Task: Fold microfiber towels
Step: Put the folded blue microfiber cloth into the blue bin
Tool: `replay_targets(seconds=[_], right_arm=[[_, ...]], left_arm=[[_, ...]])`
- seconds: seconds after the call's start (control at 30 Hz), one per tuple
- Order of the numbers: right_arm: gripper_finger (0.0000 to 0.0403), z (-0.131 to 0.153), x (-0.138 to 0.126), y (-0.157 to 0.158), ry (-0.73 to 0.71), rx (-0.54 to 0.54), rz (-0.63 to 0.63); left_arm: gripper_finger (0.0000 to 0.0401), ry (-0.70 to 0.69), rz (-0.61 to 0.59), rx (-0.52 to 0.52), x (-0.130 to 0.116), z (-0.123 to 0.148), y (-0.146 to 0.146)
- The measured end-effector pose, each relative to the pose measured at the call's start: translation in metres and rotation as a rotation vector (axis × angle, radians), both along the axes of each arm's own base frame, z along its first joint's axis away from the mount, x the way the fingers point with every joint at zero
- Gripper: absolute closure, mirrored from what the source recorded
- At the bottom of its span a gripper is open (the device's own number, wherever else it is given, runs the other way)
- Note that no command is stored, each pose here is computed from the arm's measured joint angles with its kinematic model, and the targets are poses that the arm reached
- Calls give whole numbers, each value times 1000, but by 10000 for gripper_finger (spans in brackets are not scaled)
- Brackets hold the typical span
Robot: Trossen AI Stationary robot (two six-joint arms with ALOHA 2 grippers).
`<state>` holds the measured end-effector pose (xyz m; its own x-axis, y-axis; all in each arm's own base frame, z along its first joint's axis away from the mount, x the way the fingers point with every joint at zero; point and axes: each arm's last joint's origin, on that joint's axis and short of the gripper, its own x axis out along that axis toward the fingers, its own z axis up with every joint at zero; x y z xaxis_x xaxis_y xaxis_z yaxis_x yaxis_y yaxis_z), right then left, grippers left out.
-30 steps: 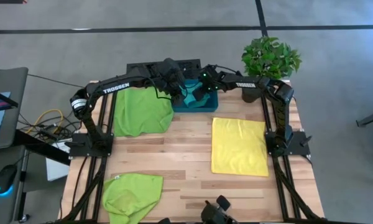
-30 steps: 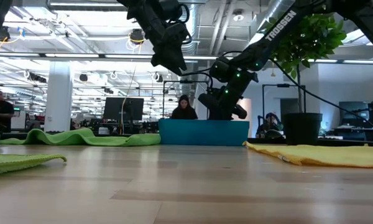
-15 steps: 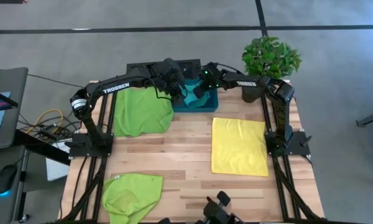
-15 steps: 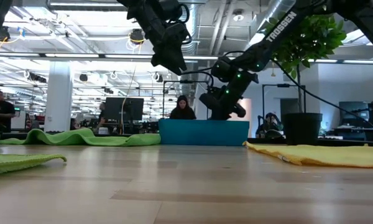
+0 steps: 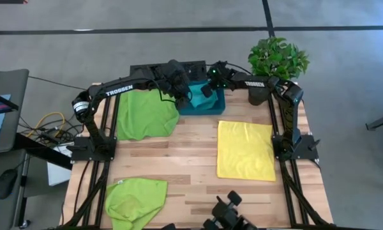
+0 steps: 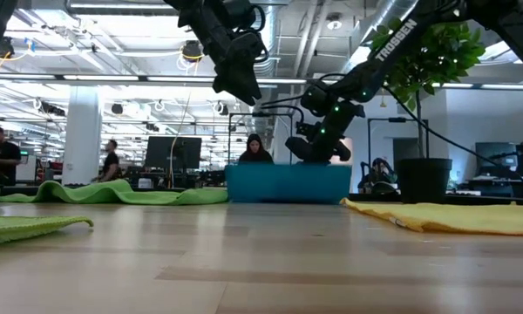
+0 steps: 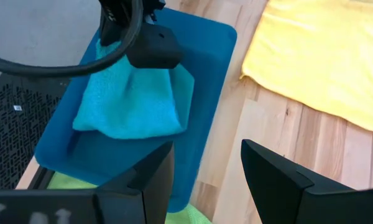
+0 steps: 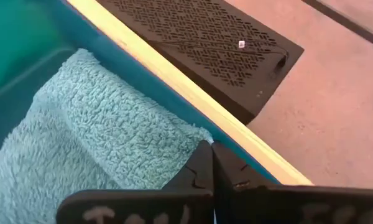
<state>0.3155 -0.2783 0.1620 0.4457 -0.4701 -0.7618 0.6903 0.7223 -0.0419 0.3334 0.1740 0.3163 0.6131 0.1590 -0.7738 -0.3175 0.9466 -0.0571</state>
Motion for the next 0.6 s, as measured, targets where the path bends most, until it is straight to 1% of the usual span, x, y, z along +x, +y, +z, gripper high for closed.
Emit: replay_targets(seconds=[0.1, 0.3, 0.43, 0.6], right_arm=[[394, 0, 3, 3, 26, -25, 22], [374, -1, 6, 8, 35, -21, 37], [352, -1, 7, 10, 39, -18, 41], [309, -1, 7, 10, 37, -18, 43]], left_arm=[[222, 0, -1, 1, 0, 0, 0], [222, 3, -1, -1, 0, 0, 0], [222, 3, -1, -1, 0, 0, 0], [222, 4, 0, -2, 0, 0, 0]])
